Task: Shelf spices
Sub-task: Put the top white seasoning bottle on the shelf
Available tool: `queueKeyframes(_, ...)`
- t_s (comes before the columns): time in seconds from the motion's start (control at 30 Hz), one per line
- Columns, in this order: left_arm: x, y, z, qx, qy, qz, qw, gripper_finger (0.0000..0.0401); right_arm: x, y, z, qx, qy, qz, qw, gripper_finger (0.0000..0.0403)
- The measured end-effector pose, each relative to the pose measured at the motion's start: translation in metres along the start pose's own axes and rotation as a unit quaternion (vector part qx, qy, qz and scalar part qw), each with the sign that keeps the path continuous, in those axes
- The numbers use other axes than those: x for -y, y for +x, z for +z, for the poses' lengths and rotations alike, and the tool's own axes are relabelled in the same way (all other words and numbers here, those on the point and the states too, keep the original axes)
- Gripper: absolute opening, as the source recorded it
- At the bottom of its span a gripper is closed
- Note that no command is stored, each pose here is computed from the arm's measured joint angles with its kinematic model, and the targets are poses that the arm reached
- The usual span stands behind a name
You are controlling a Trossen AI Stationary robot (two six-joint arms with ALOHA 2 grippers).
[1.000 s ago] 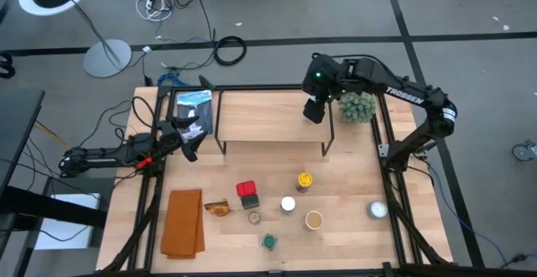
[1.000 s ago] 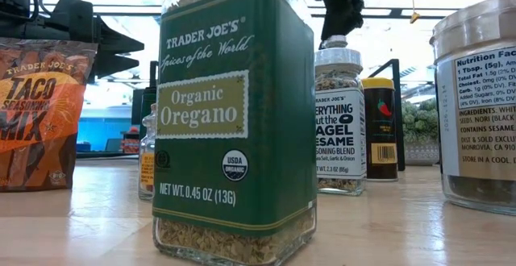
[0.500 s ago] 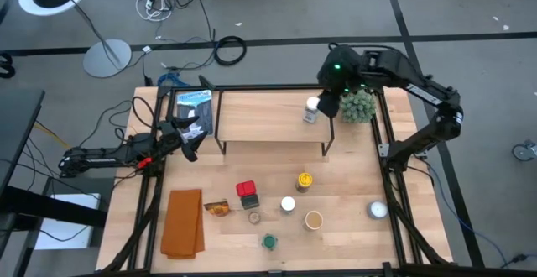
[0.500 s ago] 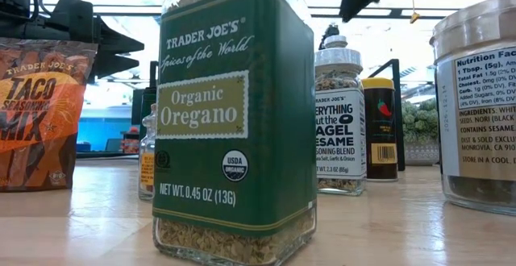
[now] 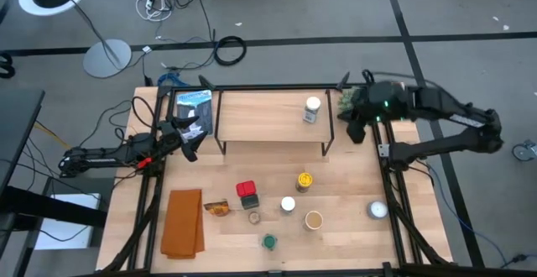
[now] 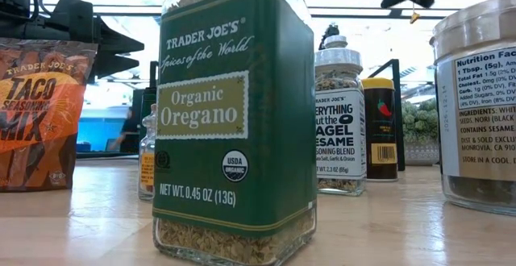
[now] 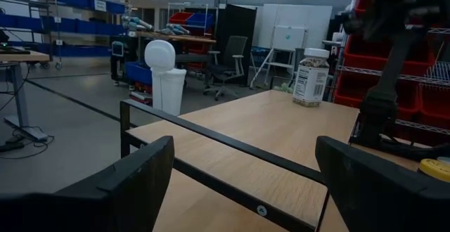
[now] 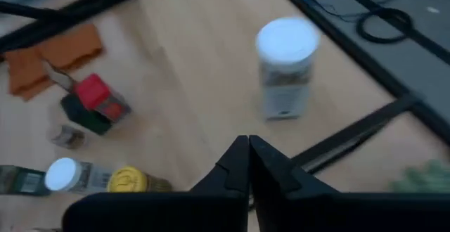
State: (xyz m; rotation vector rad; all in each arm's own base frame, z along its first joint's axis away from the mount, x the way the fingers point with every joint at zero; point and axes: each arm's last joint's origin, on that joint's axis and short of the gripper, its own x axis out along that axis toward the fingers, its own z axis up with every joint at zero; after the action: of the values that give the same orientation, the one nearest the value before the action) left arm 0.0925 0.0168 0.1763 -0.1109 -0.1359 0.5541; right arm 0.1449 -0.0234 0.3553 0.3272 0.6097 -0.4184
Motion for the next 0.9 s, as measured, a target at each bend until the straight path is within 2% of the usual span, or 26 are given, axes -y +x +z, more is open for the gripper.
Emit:
queueKeyframes(0.1, 0.0, 0.0, 0.0, 0.0, 0.0, 0.0, 1.0, 0.0351, -0.002, 0.017, -0.02, 0.042, 0.006, -0.022, 0.999, 0.0003)
queueKeyframes(0.2, 0.0, 0.0, 0.0, 0.0, 0.0, 0.0, 1.0, 0.0351, -0.003, 0.034, -0.032, 0.076, -0.002, -0.068, 0.995, 0.0002)
queueKeyframes(0.37, 0.0, 0.0, 0.0, 0.0, 0.0, 0.0, 1.0, 0.0351, 0.0, 0.053, -0.035, 0.114, 0.002, -0.174, 0.978, 0.0001)
queueKeyframes(0.43, 0.0, 0.0, 0.0, 0.0, 0.0, 0.0, 1.0, 0.0351, 0.002, 0.059, -0.031, 0.123, 0.009, -0.198, 0.972, 0.0002)
queueKeyframes(0.53, 0.0, 0.0, 0.0, 0.0, 0.0, 0.0, 1.0, 0.0351, 0.005, 0.069, -0.024, 0.13, 0.004, -0.207, 0.97, 0.0001)
queueKeyframes(0.63, 0.0, 0.0, 0.0, 0.0, 0.0, 0.0, 1.0, 0.0351, 0.009, 0.082, -0.018, 0.118, -0.006, -0.191, 0.974, 0.0001)
queueKeyframes(0.8, 0.0, 0.0, 0.0, 0.0, 0.0, 0.0, 1.0, 0.0351, 0.021, 0.092, -0.015, 0.094, 0.009, -0.174, 0.98, 0.0001)
queueKeyframes(0.9, 0.0, 0.0, 0.0, 0.0, 0.0, 0.0, 1.0, 0.0351, 0.025, 0.094, -0.013, 0.084, 0.018, -0.137, 0.987, 0.0001)
